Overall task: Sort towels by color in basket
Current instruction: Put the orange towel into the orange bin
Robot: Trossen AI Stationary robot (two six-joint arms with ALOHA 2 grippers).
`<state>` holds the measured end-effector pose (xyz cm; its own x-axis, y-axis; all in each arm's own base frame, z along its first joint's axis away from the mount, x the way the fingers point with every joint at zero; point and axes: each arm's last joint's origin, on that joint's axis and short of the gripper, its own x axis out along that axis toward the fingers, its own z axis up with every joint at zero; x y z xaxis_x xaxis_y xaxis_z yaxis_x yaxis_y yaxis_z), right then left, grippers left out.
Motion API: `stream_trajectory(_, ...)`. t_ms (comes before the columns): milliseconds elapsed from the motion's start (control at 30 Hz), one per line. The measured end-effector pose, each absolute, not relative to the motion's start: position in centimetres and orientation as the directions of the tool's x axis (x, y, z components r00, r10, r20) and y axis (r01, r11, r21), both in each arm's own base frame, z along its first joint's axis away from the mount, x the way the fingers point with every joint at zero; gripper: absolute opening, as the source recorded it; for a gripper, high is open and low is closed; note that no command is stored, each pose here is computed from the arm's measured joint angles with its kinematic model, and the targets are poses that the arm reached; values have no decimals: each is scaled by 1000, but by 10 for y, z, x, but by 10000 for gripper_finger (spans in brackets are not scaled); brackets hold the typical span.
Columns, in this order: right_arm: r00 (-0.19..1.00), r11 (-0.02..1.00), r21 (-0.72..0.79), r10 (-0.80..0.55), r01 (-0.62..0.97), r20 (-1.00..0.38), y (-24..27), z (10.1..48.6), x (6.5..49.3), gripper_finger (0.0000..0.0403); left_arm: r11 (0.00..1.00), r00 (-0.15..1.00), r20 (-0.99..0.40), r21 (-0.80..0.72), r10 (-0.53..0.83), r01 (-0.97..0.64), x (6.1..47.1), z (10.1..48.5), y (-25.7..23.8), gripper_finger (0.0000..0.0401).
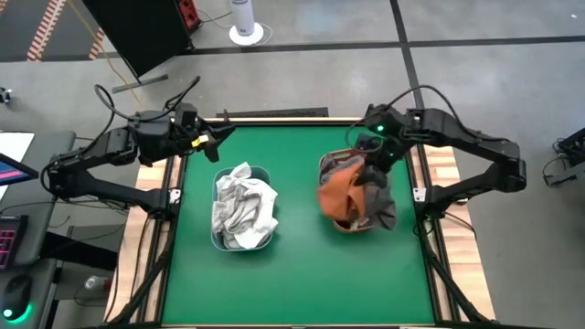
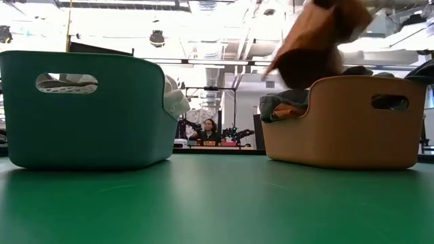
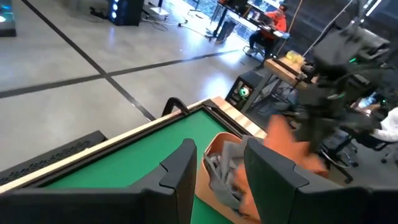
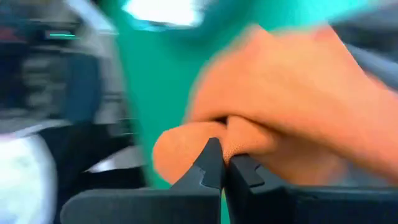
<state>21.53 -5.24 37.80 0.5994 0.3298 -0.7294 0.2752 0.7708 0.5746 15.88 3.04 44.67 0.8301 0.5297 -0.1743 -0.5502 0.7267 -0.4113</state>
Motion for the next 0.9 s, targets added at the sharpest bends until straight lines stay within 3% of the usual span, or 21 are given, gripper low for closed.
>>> stream_trajectory(167,371,805,289,92,518,-924,-65,342,224,24,728,836,-180,-420,518,-542,159,446,30,125)
stream_trajectory(300,158,808,71,-28,585,-987,-77,304,231,24,733,841,-180,-421,510,-534,159,446,28,125)
stream_trajectory(633,-137,853,-14,68,522,-988,-82,228,245,40,736,849,-182,-430,497,-523,159,446,28,125)
stream_trajectory(900,-152,896,2,78,444,-985,-81,252,233,87,742,849,-182,-419,496,-523,159,446,28,125)
